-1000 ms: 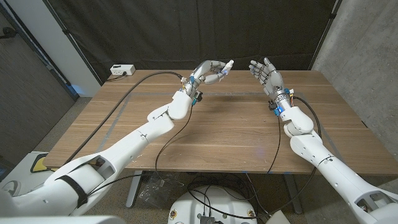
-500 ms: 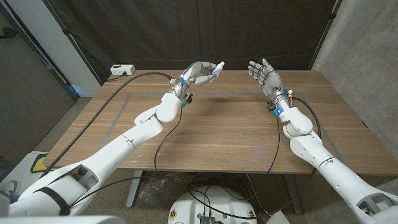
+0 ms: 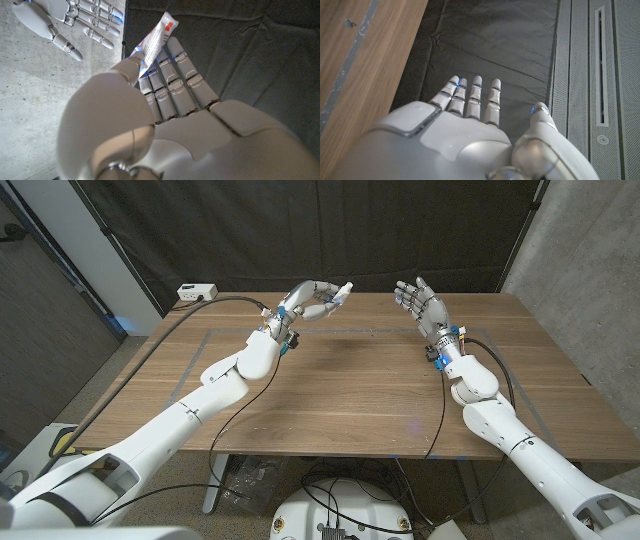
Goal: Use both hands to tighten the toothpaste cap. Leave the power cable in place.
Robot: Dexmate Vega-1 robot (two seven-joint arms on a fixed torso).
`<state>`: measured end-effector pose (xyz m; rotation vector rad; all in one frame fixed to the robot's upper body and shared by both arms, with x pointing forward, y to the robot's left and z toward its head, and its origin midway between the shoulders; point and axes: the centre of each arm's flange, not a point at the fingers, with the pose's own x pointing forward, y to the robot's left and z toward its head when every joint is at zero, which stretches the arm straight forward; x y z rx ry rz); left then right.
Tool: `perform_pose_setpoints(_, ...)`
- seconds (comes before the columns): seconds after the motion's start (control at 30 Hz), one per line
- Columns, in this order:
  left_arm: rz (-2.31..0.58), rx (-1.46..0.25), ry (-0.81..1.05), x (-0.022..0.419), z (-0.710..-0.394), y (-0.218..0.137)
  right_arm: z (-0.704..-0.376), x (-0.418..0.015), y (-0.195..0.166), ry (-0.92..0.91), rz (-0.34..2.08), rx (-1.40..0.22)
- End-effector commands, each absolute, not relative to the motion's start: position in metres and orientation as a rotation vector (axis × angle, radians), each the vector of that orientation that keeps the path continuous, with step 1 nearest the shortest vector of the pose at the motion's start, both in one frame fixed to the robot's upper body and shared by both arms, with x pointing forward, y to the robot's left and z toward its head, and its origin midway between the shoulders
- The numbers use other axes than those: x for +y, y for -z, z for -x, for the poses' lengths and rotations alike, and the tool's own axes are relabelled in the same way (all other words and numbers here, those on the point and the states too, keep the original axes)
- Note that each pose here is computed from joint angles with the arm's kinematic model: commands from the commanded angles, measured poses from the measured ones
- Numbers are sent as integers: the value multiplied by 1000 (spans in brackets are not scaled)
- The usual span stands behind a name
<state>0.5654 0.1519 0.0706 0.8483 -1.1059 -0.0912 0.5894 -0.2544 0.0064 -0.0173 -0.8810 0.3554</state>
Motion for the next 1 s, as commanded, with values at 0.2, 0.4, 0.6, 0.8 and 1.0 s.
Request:
perform_pose_setpoints(0.2, -860, -1098, 75, 169, -558, -61, -591, -241, -2, -362, 7, -882)
perform_pose_setpoints(0.4, -863, -1114, 72, 171, -555, -61, -588, -240, 0, -350, 8, -888)
perform_pose_setpoints(0.6, -858, -1108, 74, 172, -553, -58, -586, -239, 0, -353, 16, -888)
perform_pose_setpoints(0.8, -860, -1108, 63, 172, -553, -54, -586, -238, -5, -359, 27, -901)
perform_pose_setpoints(1.0, -848, -1116, 71, 171, -554, -53, -585, -237, -7, -362, 36, -897)
